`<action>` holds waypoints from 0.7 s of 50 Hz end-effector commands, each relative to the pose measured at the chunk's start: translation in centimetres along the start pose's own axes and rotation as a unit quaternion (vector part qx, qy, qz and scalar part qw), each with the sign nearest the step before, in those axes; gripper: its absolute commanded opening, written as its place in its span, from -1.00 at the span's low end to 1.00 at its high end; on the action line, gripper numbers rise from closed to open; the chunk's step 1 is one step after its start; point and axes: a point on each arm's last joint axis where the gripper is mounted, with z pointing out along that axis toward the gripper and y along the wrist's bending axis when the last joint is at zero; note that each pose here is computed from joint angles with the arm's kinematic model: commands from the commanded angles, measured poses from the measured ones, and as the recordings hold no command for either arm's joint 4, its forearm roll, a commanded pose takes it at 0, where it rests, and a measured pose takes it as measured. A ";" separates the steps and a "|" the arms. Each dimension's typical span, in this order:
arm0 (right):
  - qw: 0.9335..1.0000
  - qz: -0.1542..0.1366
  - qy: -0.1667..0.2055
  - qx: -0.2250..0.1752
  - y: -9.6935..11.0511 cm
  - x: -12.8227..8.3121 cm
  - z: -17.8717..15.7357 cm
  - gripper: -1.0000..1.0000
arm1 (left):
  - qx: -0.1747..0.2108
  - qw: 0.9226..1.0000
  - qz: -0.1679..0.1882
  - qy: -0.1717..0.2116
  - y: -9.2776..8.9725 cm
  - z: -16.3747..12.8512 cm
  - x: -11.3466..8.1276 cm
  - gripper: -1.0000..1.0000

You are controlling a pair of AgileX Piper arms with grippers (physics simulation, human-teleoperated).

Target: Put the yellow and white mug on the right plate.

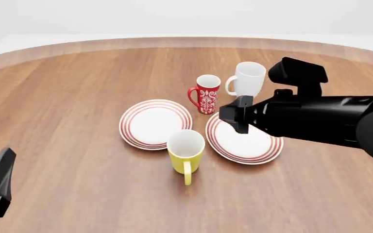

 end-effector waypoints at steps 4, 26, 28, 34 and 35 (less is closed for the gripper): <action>1.000 -0.012 0.022 -0.001 0.2 0.9 2.5 1.00 | 0.000 1.000 0.000 0.000 0.0 0.0 0.0 1.00; 0.998 -0.032 0.062 0.001 1.0 1.8 5.8 1.00 | 0.000 1.000 0.000 0.000 0.0 0.0 0.0 1.00; 0.997 -0.030 0.065 0.001 1.0 2.1 6.1 1.00 | 0.000 1.000 0.000 0.000 0.0 0.0 0.0 1.00; 0.997 -0.024 0.072 0.000 1.0 2.8 6.8 1.00 | 0.000 1.000 0.000 0.000 0.0 0.0 0.0 1.00; 0.997 -0.024 0.073 0.000 1.1 2.9 6.9 1.00 | 0.000 1.000 0.000 0.000 0.0 0.0 0.0 1.00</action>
